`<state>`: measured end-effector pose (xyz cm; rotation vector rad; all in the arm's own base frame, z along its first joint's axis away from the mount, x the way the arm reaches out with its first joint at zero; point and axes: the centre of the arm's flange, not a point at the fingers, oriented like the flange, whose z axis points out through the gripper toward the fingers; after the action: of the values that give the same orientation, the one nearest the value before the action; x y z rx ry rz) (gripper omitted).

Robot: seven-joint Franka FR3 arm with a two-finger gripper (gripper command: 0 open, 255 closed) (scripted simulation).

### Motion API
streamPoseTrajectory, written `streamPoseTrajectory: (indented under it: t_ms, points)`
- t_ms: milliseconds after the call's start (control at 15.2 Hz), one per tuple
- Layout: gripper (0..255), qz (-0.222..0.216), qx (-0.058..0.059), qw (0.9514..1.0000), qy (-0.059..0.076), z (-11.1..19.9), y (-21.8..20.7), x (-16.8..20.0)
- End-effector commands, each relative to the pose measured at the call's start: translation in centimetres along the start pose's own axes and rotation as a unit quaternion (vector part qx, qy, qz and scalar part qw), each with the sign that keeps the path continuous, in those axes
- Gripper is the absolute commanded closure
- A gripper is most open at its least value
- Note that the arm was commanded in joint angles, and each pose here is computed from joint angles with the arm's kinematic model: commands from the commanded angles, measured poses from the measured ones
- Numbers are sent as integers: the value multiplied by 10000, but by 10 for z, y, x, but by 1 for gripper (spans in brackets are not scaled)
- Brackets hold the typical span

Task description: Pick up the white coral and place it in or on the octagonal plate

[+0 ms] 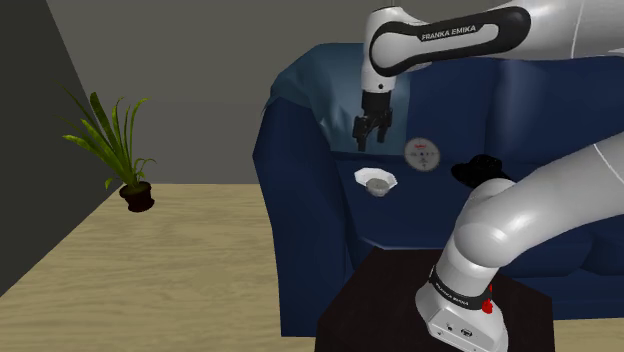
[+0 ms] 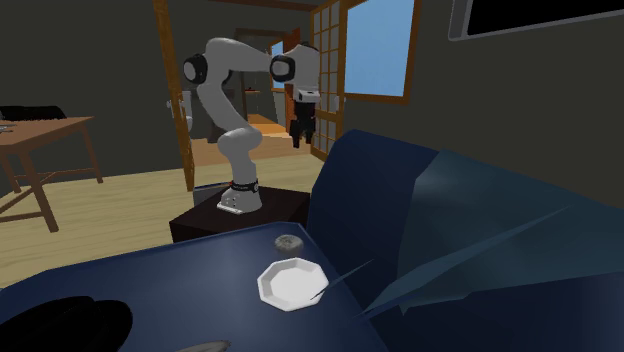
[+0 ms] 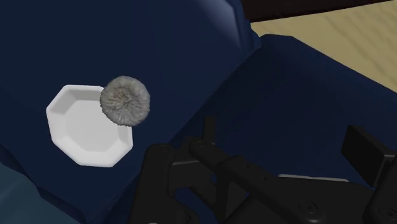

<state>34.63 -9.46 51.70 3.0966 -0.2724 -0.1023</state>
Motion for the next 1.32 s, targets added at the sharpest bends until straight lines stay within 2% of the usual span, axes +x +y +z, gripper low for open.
streamPoseTrajectory:
  t_ms: [0,1254]
  points:
    - [0,24,46,10000,-8,16,17,15]
    - [0,265,507,9983,-145,186,173,137]
